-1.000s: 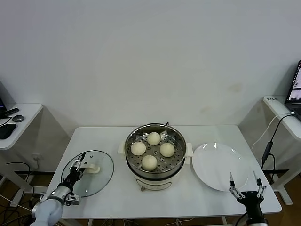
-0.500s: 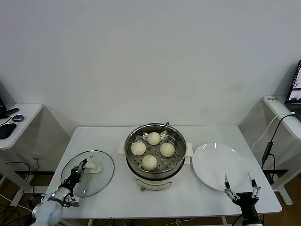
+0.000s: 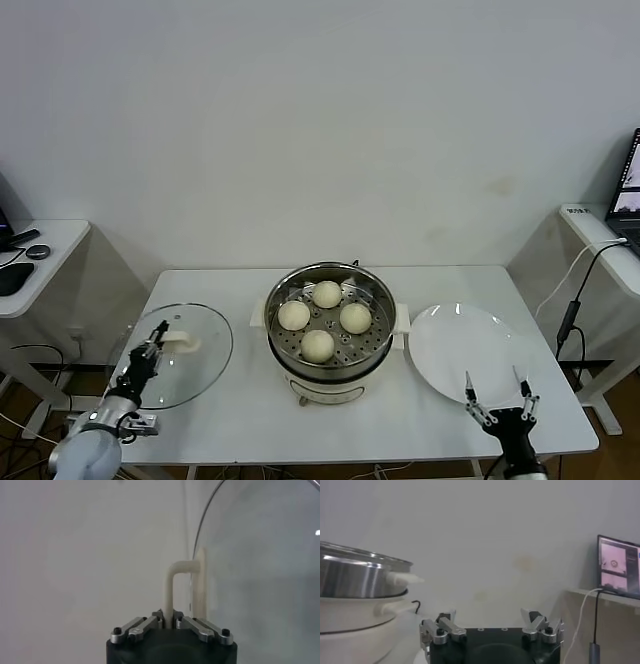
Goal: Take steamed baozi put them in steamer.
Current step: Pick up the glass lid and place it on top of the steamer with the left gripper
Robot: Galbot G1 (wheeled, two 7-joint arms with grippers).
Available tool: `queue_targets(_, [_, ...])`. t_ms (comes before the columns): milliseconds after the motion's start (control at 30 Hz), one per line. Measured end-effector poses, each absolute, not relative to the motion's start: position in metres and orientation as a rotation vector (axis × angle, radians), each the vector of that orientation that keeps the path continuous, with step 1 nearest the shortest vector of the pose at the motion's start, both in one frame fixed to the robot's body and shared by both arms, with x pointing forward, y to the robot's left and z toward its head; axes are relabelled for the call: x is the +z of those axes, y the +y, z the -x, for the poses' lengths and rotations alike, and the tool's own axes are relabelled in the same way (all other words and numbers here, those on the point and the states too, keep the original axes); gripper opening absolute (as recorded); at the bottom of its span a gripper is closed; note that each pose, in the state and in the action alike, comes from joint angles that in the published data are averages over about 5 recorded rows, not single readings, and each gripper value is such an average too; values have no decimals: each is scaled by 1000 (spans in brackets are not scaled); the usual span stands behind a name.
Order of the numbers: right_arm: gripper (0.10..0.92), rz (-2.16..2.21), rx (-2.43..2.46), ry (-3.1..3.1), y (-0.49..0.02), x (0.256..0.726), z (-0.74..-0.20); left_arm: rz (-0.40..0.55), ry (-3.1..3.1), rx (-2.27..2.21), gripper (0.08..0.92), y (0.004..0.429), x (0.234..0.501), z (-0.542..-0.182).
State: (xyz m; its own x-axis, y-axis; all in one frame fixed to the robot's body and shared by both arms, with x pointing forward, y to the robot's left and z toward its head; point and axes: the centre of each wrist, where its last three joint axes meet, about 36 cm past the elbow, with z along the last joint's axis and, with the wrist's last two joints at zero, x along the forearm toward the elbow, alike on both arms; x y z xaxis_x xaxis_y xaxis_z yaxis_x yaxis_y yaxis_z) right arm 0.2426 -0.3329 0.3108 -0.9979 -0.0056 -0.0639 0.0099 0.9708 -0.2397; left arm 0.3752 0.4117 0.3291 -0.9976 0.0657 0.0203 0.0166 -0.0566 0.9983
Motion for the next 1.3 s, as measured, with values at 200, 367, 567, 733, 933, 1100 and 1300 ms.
queue_targets(200, [823,31,-393,3071,-329,307,-241,25,2160,2245,167,391,386,-361])
queue_targets(367, [823,57,-406,3083,-323,302,-241,89,2181,2207,167,360,434,-358])
queue_targets(567, [823,82,-419,3101,-313,292,-243,83,2220,2169,167,317,468,-362])
queue_targets(733, [823,96,-417,3119,-303,283,-245,25,2255,2148,167,280,480,-371])
queue_targets(933, [823,98,-436,3136,-298,277,-247,-37,2281,2140,167,233,488,-386])
queue_targets(1100, [823,92,-437,3147,-295,272,-249,-82,2254,2152,167,192,486,-397])
queue_targets(1300, [823,87,-448,3152,-296,270,-249,-125,2219,2139,167,142,477,-407])
